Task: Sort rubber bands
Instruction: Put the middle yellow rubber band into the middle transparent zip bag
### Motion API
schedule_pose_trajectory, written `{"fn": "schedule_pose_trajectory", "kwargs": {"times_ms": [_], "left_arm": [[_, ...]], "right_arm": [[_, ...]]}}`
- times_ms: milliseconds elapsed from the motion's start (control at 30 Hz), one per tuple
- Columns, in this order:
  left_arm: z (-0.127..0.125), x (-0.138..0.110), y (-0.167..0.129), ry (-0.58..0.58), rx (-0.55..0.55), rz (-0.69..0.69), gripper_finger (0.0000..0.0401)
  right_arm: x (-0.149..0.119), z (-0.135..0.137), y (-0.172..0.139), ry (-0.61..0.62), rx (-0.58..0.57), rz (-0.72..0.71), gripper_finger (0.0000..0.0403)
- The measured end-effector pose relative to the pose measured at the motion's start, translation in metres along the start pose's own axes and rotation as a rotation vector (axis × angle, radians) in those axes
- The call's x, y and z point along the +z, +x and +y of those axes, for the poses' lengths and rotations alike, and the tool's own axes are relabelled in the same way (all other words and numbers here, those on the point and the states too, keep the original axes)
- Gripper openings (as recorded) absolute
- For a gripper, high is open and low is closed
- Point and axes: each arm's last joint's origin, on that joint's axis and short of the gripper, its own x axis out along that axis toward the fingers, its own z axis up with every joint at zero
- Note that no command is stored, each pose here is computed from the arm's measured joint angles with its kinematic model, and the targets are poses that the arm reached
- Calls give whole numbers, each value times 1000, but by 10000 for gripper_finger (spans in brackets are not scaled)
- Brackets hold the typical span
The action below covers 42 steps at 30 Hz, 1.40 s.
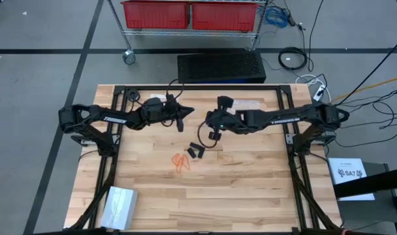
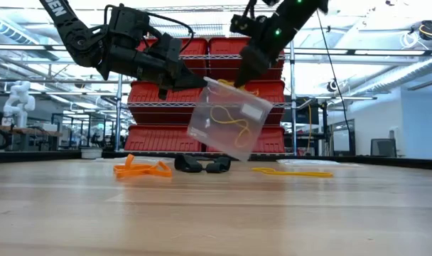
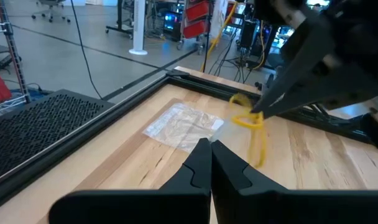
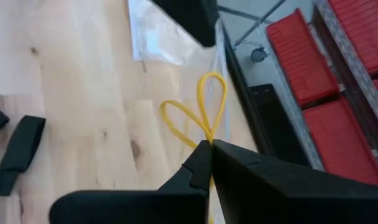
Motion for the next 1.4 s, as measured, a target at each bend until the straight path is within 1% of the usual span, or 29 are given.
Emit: {"fn": "schedule_pose_trajectory", "kwargs": {"times_ms": [300,367,533,633,700,800,967,1067,1200,1333,1400], "left_arm": [[-2,0,0,5,-51,9,0],[-2,0,0,9,-53,9,0],[-2,0,0,10,-74,12,0],[-3,0,0,11,-91,14,0],[-3,-1,0,10,-96,15,0],[-3,-1,0,8,-108,18,0],[-3,-2,0,2,-111,35,0],[-3,-3,0,0,-109,46,0],[-3,-4,0,0,-123,52,0],[-5,-4,0,2,-133,54,0],[-5,-4,0,4,-134,54,0]], "right_arm": [[-1,-13,9,46,74,-8,0],[-2,-16,11,60,108,-9,0],[-4,-25,17,145,229,-12,0],[-5,-30,20,194,269,-8,1],[-6,-32,21,202,270,-3,10],[-6,-33,19,190,270,-9,37],[6,-39,9,184,298,2,91],[14,-45,2,169,304,10,115],[22,-51,-6,151,348,10,130],[20,-55,-6,156,428,30,129],[18,-57,-5,172,442,49,125]]}}
